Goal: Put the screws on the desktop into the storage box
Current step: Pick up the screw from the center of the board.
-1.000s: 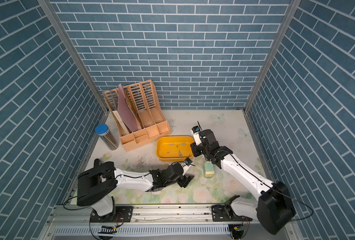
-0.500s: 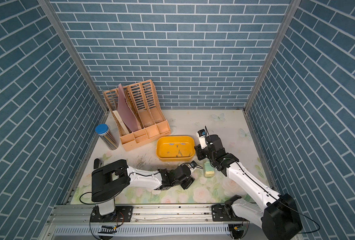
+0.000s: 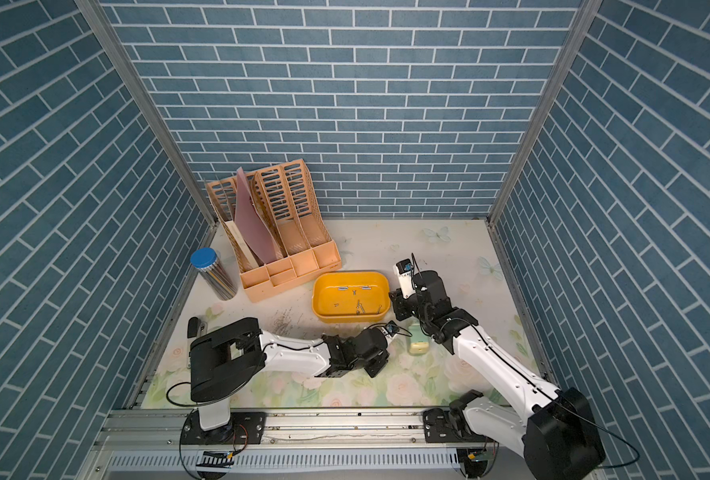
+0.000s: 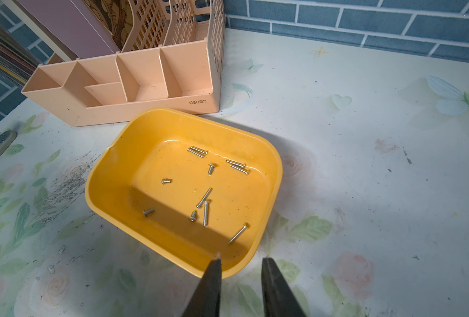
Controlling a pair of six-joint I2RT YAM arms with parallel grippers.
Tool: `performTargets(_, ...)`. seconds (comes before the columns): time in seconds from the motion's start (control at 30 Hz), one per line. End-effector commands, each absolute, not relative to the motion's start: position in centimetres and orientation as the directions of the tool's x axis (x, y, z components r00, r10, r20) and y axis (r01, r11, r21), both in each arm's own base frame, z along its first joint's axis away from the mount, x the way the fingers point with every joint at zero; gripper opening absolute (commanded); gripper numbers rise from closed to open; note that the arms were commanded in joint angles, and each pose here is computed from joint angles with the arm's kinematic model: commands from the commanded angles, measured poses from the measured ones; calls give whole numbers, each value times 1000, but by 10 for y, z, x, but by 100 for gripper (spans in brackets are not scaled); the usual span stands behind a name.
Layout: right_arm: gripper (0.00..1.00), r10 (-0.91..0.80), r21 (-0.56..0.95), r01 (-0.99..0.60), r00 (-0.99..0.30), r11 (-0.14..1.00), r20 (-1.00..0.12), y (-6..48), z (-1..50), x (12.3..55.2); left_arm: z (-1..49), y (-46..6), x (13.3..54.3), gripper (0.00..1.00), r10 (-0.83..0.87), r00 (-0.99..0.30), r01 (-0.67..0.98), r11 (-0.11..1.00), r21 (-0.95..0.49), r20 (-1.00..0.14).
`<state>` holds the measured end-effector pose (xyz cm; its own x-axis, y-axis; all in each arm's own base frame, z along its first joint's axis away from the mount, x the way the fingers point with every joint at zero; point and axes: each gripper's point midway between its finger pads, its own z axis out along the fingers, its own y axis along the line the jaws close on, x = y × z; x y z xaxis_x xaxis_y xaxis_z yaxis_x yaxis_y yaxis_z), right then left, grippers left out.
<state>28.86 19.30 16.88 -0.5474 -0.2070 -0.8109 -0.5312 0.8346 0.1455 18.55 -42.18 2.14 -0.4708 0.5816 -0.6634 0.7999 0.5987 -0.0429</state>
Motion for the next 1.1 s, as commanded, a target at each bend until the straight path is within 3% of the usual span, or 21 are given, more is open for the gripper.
performTargets(0.0,29,-195,140,-539,-517,831,-833,192,178,290,7,-408,174,33,624,-498,803,595,-47,-602)
performTargets(0.27,29,-194,141,-541,-515,829,-835,192,178,288,-6,-400,171,31,643,-511,799,601,-38,-571)
performTargets(0.57,29,-195,146,-548,-516,823,-834,193,177,287,-7,-398,170,14,646,-515,798,602,-40,-564)
performTargets(1.07,29,-195,143,-547,-512,825,-837,194,178,289,38,-405,199,7,575,-492,774,633,-25,-653)
